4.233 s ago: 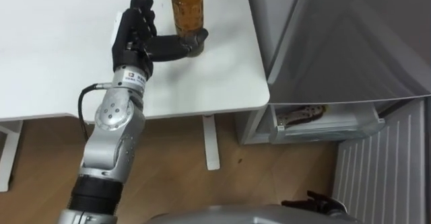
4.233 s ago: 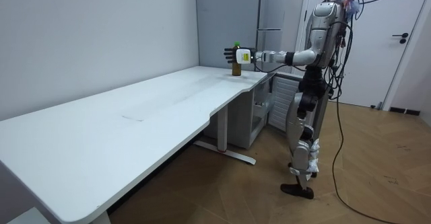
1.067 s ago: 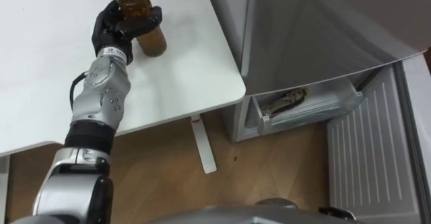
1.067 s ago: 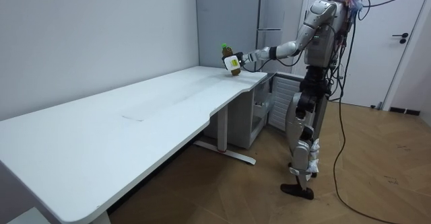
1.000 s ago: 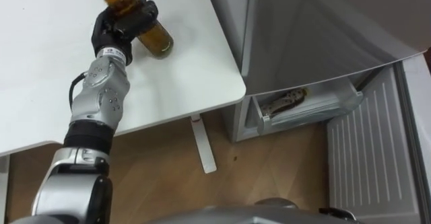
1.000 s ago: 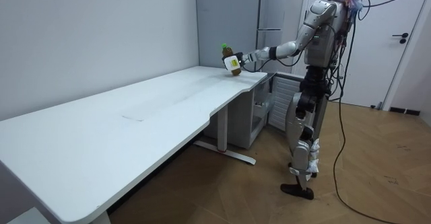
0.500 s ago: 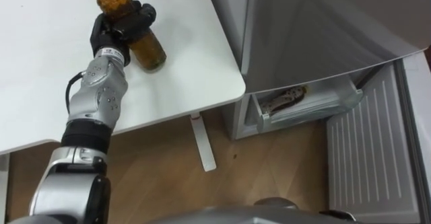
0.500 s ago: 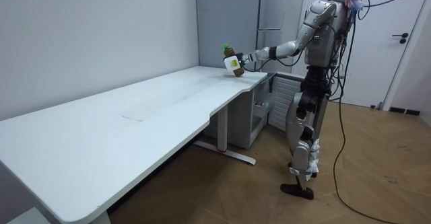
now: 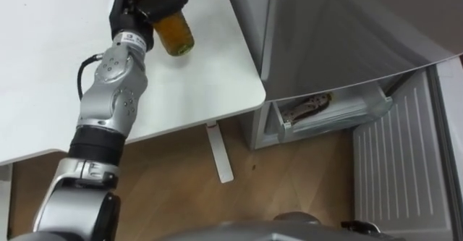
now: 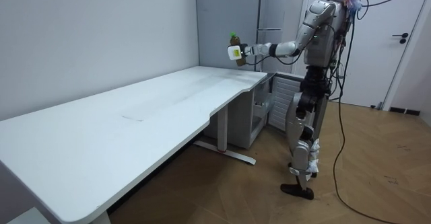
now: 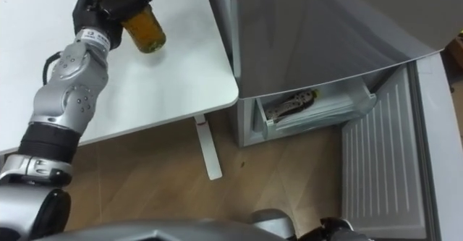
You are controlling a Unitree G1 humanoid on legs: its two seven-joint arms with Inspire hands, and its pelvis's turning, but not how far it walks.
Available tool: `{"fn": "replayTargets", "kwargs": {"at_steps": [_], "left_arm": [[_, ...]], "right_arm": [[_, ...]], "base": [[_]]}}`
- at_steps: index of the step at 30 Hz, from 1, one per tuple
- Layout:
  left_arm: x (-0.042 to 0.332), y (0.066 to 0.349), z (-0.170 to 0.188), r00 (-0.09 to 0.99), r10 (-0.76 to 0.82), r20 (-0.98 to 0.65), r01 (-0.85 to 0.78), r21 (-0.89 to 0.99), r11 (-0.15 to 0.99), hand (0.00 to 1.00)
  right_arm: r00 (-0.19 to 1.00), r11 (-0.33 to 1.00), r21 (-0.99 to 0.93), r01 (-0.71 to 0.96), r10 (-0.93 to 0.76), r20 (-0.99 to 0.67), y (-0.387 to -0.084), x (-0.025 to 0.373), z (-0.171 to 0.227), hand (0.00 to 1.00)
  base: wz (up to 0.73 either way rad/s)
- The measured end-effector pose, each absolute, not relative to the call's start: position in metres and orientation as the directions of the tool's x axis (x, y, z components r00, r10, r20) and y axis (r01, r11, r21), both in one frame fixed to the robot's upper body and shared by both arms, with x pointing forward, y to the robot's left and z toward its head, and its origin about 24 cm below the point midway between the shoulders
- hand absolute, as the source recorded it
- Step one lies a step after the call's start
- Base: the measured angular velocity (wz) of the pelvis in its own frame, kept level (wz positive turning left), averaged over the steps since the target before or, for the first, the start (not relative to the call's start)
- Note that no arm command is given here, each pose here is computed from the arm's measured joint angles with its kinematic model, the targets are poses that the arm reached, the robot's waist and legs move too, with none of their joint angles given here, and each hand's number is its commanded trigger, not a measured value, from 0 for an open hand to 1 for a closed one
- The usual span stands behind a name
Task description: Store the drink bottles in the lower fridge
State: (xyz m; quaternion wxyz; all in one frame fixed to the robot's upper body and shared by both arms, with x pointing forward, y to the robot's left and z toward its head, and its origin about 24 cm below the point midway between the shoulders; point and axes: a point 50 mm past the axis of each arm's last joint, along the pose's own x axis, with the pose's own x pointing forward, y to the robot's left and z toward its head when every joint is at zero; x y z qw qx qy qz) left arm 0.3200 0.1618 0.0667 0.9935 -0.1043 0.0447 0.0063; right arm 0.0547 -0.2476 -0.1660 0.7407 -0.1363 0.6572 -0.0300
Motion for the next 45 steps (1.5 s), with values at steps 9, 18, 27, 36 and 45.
{"fn": "replayTargets", "kwargs": {"at_steps": [9, 18, 27, 36, 45], "left_arm": [[0.299, 0.133, 0.058, 0.98, -0.184, -0.081, 0.161, -0.231, 0.96, 1.0], [0.286, 0.085, 0.05, 0.914, -0.397, -0.089, 0.366, -0.248, 0.897, 1.0], [0.273, 0.078, 0.038, 0.885, -0.452, -0.111, 0.405, -0.294, 0.866, 1.0], [0.265, 0.076, 0.03, 0.883, -0.457, -0.105, 0.406, -0.317, 0.857, 1.0], [0.236, 0.05, 0.011, 0.742, -0.652, -0.154, 0.598, -0.286, 0.748, 1.0]], "right_arm": [[0.243, 0.955, -0.241, -0.172, -0.196, -0.95, -0.241, 0.077, -0.162, 0.0], [0.495, 0.958, -0.207, -0.197, -0.085, -0.865, -0.213, 0.123, -0.147, 0.0], [0.604, 0.95, -0.116, -0.291, 0.088, -0.792, -0.183, 0.146, -0.13, 0.0], [0.661, 0.955, -0.042, -0.295, 0.172, -0.73, -0.171, 0.153, -0.116, 0.0], [0.696, 0.934, 0.001, -0.358, 0.268, -0.667, -0.161, 0.164, -0.104, 0.0]], "base": [[0.02], [-0.02], [0.0], [0.04], [-0.01]]}}
